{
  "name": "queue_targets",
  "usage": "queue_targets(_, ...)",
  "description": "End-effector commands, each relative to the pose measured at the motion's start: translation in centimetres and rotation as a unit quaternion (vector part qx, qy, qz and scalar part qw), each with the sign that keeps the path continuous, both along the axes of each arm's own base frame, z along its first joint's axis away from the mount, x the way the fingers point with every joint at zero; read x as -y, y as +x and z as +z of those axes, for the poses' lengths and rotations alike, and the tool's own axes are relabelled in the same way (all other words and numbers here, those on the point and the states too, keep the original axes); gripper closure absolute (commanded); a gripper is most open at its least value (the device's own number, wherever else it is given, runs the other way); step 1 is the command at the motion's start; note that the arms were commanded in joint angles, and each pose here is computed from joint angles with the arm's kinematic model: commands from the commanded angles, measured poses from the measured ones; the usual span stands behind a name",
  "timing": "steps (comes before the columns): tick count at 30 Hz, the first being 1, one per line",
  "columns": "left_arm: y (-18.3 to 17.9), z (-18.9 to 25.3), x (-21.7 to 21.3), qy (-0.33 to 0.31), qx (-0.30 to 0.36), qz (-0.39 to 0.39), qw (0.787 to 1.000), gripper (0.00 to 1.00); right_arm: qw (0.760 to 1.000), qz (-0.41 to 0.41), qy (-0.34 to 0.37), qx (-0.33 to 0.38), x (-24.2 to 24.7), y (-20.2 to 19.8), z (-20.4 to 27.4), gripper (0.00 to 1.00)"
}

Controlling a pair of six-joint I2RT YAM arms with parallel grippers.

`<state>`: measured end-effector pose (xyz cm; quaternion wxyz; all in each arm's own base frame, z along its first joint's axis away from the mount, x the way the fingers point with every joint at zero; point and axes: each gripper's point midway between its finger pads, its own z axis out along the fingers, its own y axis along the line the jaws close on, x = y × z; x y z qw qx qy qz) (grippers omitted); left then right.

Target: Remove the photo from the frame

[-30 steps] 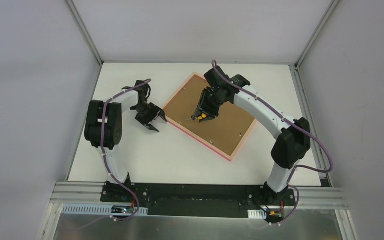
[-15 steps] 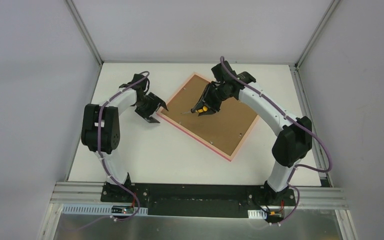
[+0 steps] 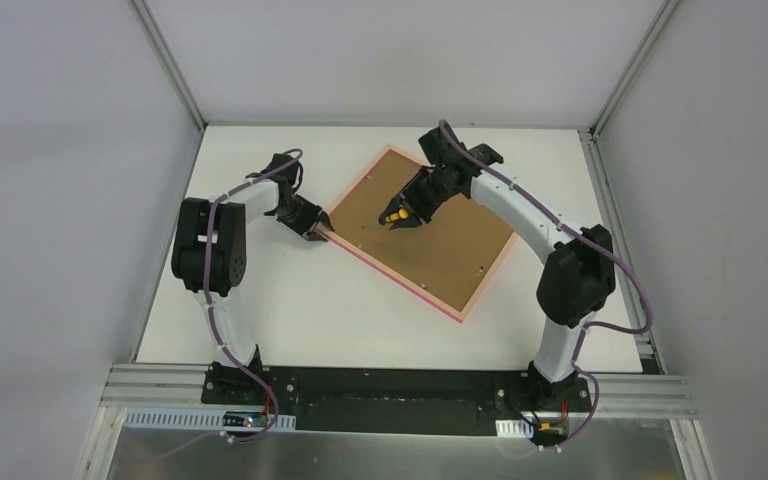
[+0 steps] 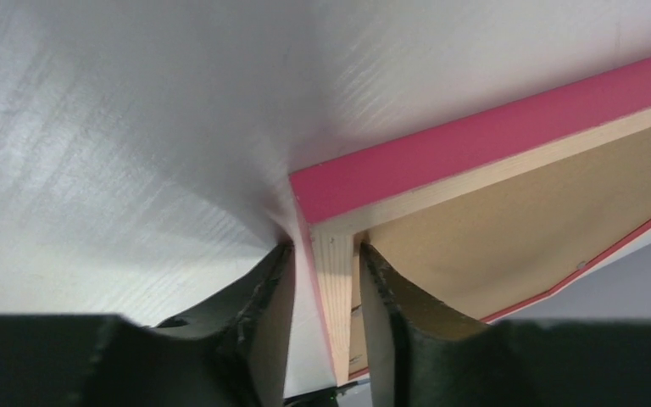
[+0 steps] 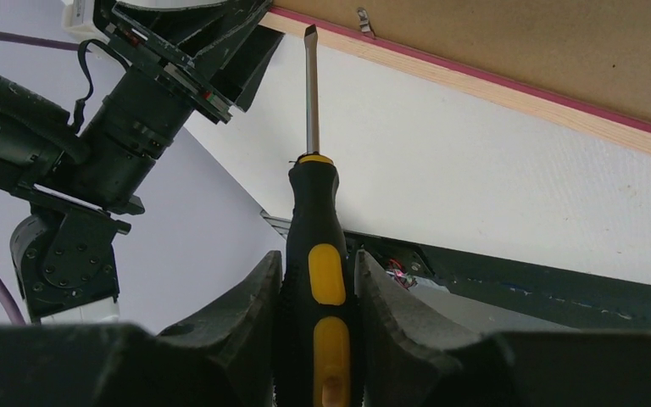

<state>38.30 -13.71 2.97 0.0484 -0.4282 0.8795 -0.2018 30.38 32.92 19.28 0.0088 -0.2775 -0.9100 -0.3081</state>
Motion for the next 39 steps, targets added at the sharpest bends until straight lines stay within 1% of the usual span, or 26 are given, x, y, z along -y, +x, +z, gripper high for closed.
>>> queue_targets(1, -1.4, -1.4, -0.7, 0.01, -0.014, 0.013, 1.0, 0.7, 0.997, -0.044, -0.022, -0.064, -0.3, -0.5, -0.9, 1.0)
queue_targets(5, -3.5, -2.2, -0.4, -0.005, -0.034, 0.016, 0.999, 0.82, 0.995, -0.039, -0.046, -0.079, -0.9, -1.0, -1.6, 1.0)
queue_targets(7, -4.5, -2.0, -0.2, -0.011, -0.035, 0.019, 0.999, 0.85, 0.995, -0.03, -0.047, -0.085, -1.5, -1.5, -1.9, 1.0)
queue_targets(9, -5.6, -1.8, -0.1, -0.012, -0.036, 0.02, 0.999, 0.86, 0.993, -0.028, -0.064, -0.091, -1.4, -2.0, -2.3, 1.0)
queue_targets(11, -6.8, -1.7, -0.2, -0.011, -0.039, 0.025, 0.999, 0.91, 0.991, -0.025, -0.073, -0.106, -1.4, -2.7, -2.5, 1.0)
queue_targets(13, -8.0, -1.7, -0.3, -0.01, -0.045, 0.036, 0.998, 0.99, 0.99, -0.021, -0.074, -0.121, -1.6, -3.6, -2.5, 1.0)
queue_targets(14, -8.6, -1.8, -0.3, -0.011, -0.048, 0.042, 0.998, 1.0, 0.989, -0.017, -0.072, -0.127, -1.8, -4.0, -2.3, 1.0)
queue_targets(17, -9.7, -2.2, 0.1, -0.018, -0.053, 0.048, 0.997, 1.0, 0.987, -0.013, -0.092, -0.131, -1.4, -5.0, -1.5, 1.0)
queue_targets(21, -10.4, -2.7, 0.3, -0.02, -0.059, 0.059, 0.996, 1.0, 0.98, -0.003, -0.106, -0.166, -1.5, -6.4, -0.9, 1.0)
queue_targets(27, -10.3, -2.9, 0.4, -0.022, -0.056, 0.064, 0.996, 1.0, 0.976, 0.001, -0.132, -0.173, -1.7, -7.2, -0.7, 1.0)
queue_targets(33, -10.8, -3.2, 0.4, -0.024, -0.056, 0.07, 0.996, 1.0, 0.978, -0.021, -0.138, -0.152, -2.4, -5.7, -1.1, 1.0)
queue_targets(39, -11.3, -3.6, 0.4, -0.026, -0.06, 0.07, 0.995, 1.0, 0.982, -0.03, -0.131, -0.137, -2.9, -5.0, -0.7, 1.0)
